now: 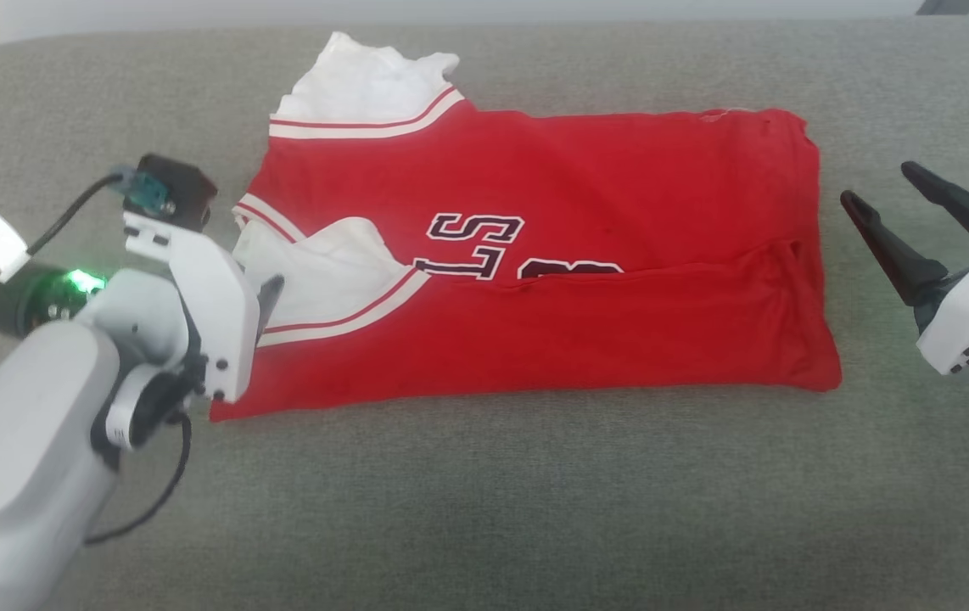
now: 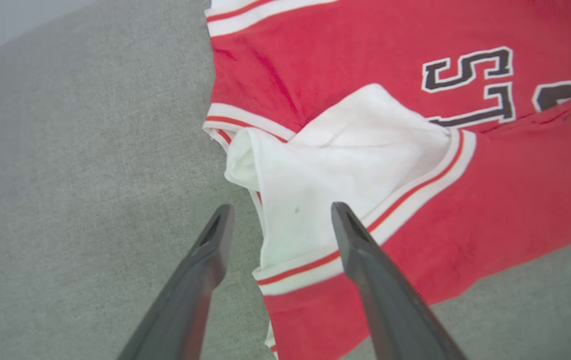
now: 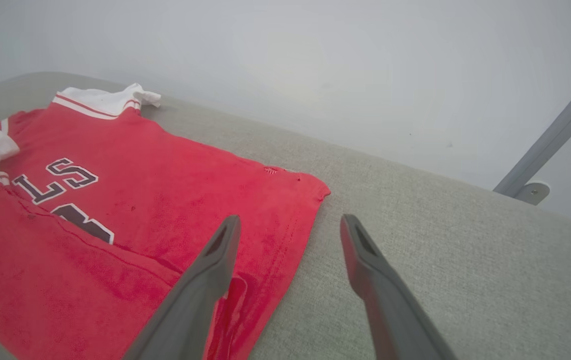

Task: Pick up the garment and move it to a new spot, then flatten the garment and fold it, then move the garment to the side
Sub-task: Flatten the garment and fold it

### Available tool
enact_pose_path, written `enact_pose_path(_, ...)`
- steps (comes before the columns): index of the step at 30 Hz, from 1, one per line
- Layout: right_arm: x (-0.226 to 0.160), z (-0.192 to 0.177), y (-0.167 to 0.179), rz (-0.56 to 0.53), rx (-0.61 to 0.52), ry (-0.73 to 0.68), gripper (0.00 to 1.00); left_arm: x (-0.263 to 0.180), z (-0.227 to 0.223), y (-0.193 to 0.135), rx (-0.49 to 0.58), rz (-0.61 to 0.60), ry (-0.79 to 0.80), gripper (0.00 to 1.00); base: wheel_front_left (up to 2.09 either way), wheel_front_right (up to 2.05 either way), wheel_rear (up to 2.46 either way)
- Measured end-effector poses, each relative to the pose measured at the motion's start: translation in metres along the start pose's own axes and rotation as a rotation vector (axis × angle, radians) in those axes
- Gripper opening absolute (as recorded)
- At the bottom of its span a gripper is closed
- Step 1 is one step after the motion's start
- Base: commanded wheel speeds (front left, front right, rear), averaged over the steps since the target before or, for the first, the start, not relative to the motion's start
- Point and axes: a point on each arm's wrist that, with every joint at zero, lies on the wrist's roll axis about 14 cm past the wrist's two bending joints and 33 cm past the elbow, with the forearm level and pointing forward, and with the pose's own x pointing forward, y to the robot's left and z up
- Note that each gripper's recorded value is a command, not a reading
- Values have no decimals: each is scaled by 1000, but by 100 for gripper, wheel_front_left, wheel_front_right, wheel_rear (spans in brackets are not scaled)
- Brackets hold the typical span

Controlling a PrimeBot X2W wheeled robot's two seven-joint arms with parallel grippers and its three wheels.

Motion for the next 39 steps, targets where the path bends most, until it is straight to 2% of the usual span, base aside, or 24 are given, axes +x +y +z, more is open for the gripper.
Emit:
enact_pose_path(7,-15,21,-15,-87,29,-140,100,-11,-19,-15,-29,-11,72,100,0,0,0)
enact_pose_path(11,-26,40,-17,-132,36,-257,100,-13,-44,-19,-54,-1,163,100,0,0,0)
enact_pose_path(15,-46,26,-10,-186,71,-306,100,-12,-57,-21,-85,6,205,100,0,0,0)
enact_pose_path(25,-66,6,2,-234,102,-318,100,3,-85,-13,-156,46,296,100,0,0,0)
enact_pose_path(26,-67,4,3,-237,102,-314,100,5,-87,-13,-164,44,304,88,0,0,0)
enact_pose_path(27,-68,3,2,-245,108,-313,100,6,-88,-14,-170,42,310,35,0,0,0)
enact_pose_path(28,-68,1,1,-248,112,-303,100,8,-89,-16,-165,31,313,0,0,0,0)
enact_pose_path(31,-67,-7,5,-243,134,-258,100,11,-88,-18,-166,17,307,0,0,0,0)
enact_pose_path(39,-57,-52,27,-141,224,41,100,11,-84,-25,-149,-15,282,0,0,0,0)
